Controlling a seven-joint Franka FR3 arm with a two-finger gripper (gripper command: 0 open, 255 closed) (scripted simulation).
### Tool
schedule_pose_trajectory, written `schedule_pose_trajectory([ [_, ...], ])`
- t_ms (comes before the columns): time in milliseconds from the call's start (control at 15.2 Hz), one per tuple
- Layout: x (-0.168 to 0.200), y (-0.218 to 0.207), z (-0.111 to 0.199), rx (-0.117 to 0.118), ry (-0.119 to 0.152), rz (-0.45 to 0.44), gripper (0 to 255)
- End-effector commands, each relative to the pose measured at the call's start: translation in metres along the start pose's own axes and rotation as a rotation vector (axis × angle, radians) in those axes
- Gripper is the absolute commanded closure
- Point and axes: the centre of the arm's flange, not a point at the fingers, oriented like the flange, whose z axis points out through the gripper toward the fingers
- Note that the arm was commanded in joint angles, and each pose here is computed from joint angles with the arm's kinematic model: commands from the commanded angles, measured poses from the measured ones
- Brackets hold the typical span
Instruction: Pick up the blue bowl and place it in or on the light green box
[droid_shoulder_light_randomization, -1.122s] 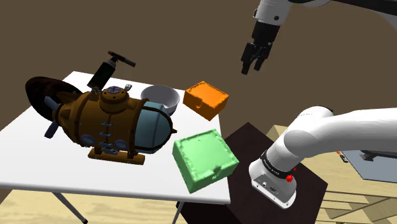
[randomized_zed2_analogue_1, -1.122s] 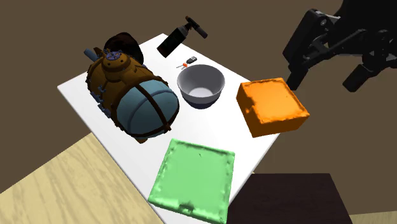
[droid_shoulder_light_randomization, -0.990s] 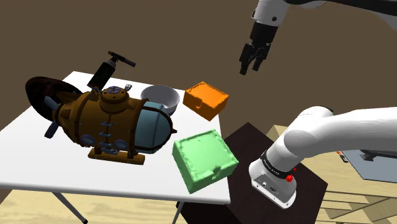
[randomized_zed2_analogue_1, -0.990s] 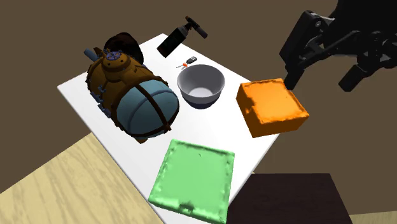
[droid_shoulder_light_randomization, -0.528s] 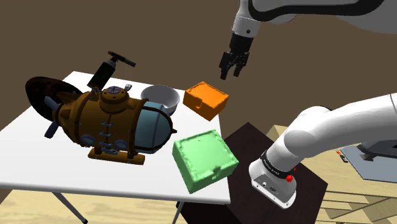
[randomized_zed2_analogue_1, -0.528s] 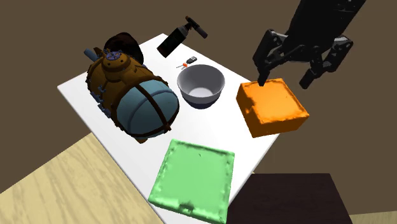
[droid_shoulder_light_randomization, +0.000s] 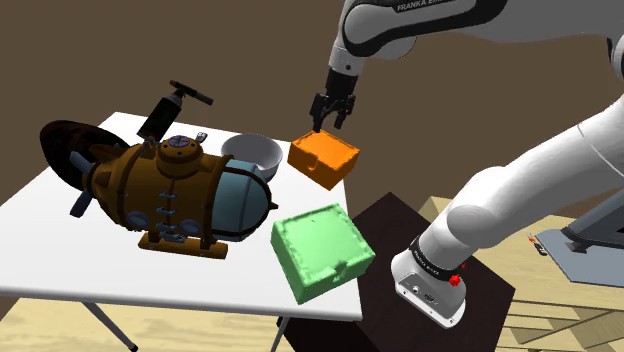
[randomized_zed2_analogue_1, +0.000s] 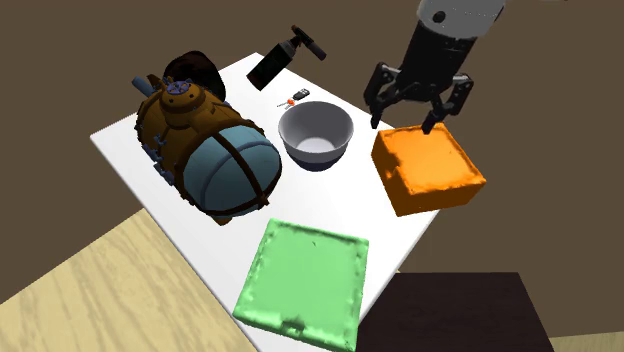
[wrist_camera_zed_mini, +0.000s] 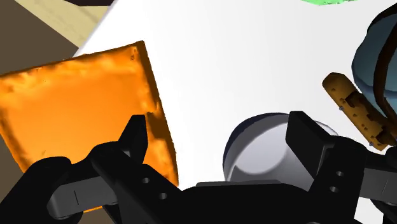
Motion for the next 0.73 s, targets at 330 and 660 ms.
schedule_pose_trajectory([
  [330,0.071,-0.009,0.054,0.041,0.015,0.004,0],
  [660,0.123,-0.017,0.091,0.07,0.025,0.008,0],
])
